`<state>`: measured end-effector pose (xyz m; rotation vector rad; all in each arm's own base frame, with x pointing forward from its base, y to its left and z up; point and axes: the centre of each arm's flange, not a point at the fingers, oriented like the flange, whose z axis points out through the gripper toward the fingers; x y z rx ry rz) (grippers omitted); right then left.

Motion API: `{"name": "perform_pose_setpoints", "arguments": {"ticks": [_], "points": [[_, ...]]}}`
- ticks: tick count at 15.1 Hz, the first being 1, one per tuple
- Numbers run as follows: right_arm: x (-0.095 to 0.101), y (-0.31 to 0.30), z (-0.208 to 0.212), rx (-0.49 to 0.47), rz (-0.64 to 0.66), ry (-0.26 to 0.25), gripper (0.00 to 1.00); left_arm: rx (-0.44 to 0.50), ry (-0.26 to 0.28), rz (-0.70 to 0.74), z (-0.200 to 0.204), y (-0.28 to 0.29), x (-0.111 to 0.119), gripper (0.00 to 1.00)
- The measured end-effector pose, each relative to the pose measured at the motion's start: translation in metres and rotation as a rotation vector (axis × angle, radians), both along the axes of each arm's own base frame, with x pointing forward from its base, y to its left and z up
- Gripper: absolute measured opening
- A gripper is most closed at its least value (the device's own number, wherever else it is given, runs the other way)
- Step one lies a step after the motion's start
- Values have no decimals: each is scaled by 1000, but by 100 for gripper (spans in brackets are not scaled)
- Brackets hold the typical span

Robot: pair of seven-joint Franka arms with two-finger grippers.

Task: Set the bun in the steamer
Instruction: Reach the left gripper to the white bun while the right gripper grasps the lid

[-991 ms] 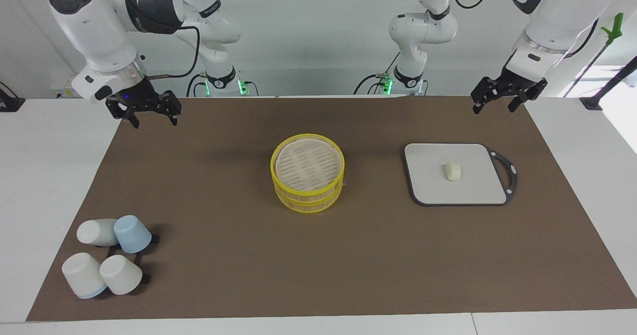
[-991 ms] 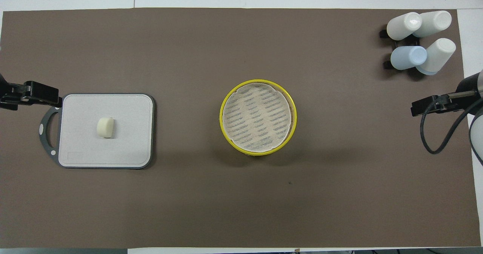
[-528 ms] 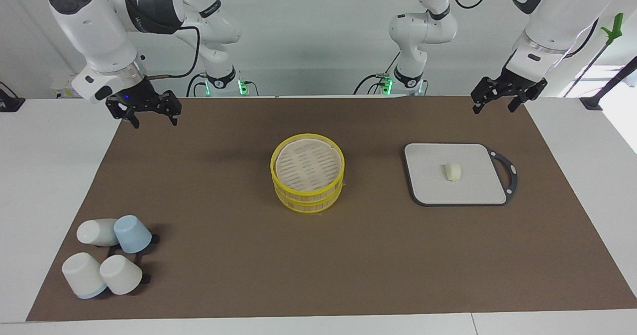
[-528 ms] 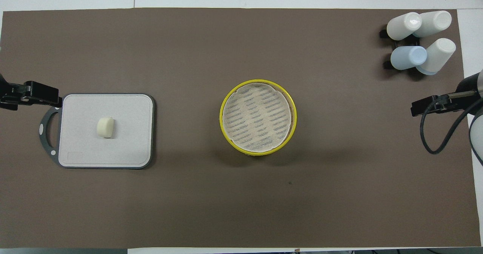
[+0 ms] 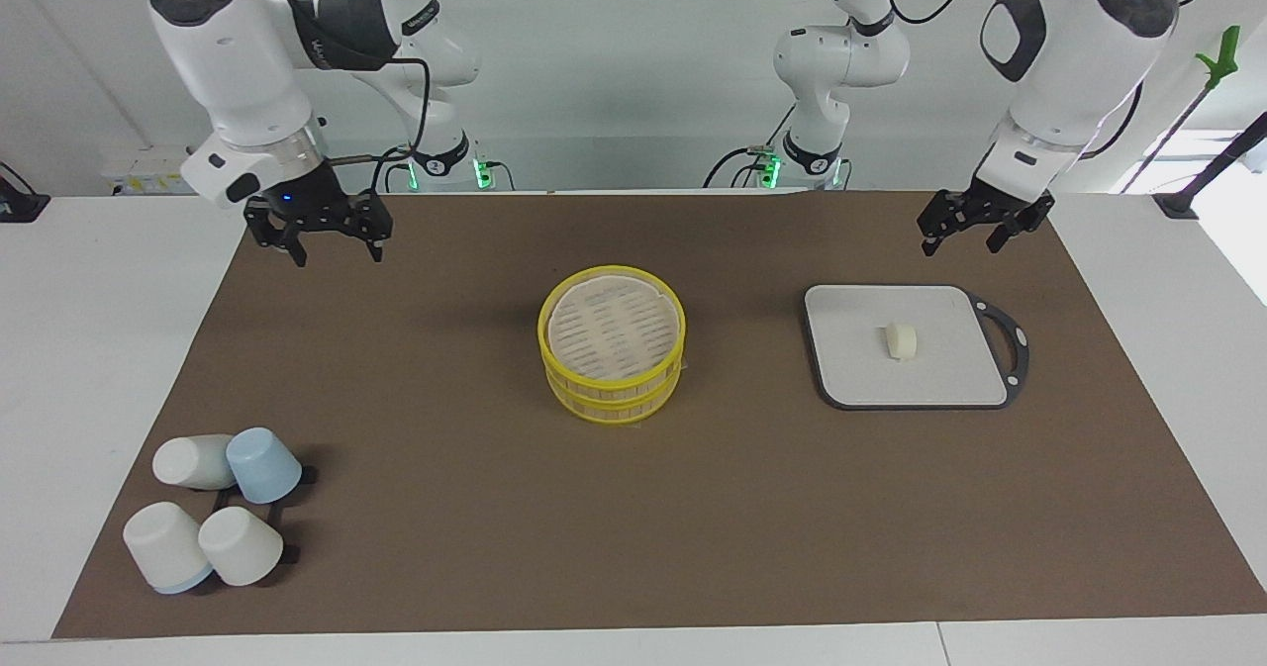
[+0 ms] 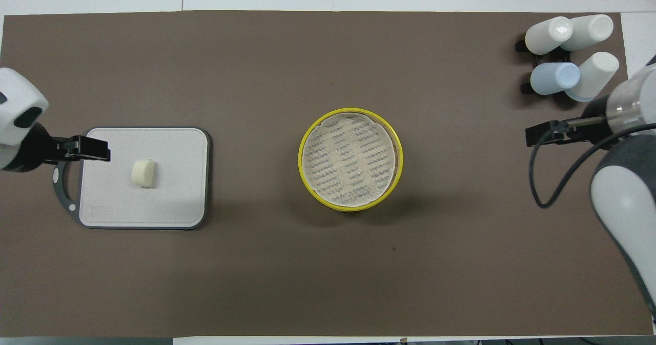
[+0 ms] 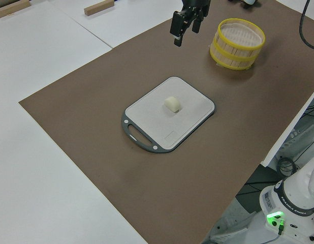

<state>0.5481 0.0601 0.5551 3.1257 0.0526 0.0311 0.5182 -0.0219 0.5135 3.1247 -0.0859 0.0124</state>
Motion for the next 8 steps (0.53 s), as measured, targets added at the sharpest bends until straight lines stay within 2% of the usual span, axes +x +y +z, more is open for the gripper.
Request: {"name": "perform_pose_setpoints", "arguments": {"ticks": [4,8], "points": [[-3,135,-10,28,-109,-26,100,2,-5,-69,-99,-1,-21,100],[-8,275,-25,56,-150,-31,100,8,-26,-97,-155,-1,-17,100]]}}
